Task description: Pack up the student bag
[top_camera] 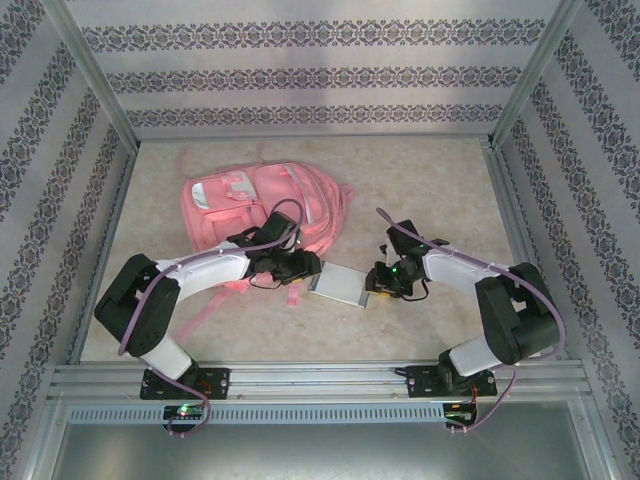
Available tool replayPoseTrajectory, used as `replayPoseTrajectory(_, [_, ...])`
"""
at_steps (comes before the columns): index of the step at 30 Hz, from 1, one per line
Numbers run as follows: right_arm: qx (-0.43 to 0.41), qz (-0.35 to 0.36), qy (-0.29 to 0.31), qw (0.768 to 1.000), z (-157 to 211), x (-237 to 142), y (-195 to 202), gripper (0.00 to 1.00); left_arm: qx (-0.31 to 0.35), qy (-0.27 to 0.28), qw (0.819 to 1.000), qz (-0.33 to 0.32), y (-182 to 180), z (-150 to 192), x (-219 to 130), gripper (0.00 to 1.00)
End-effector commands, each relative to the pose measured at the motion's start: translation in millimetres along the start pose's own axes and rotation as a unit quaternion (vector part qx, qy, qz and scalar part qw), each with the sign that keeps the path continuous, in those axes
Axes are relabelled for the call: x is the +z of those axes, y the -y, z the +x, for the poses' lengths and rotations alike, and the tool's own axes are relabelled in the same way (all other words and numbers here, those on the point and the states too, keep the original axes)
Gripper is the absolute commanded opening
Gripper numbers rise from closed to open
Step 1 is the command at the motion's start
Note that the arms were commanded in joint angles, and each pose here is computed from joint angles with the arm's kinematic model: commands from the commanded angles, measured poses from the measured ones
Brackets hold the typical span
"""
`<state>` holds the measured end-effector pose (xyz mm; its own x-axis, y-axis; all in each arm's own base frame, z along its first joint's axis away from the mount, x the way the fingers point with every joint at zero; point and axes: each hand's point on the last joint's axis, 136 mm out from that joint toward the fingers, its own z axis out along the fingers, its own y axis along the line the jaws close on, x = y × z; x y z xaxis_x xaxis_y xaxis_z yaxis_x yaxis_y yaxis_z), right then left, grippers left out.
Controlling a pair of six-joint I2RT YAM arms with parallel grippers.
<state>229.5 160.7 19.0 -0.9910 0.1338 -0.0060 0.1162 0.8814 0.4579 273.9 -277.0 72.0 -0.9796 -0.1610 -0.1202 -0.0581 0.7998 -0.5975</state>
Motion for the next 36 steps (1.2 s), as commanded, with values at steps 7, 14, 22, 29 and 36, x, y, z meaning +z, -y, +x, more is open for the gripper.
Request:
replayPoseTrajectory(7, [0.009,-0.033,-0.004,0.999,-12,8,-14,0.21,0.058,-0.042,0.995,-0.066,-21,18,17,0.48])
replayPoseTrajectory(14, [0.014,-0.048,-0.006,0.999,-13,11,-20,0.18,0.064,-0.056,0.992,-0.090,-33,20,26,0.48])
replayPoseTrajectory(22, [0.012,-0.055,-0.015,0.998,-6,13,-28,0.17,0.060,-0.070,0.993,-0.070,-31,25,41,0.48])
replayPoseTrajectory(29, [0.009,-0.060,-0.023,0.998,2,20,-36,0.17,0.056,-0.063,0.996,-0.008,-4,23,41,0.51])
replayPoseTrajectory(36, [0.016,-0.059,-0.015,0.998,-1,17,-33,0.16,0.058,-0.024,0.996,0.061,24,20,8,0.46])
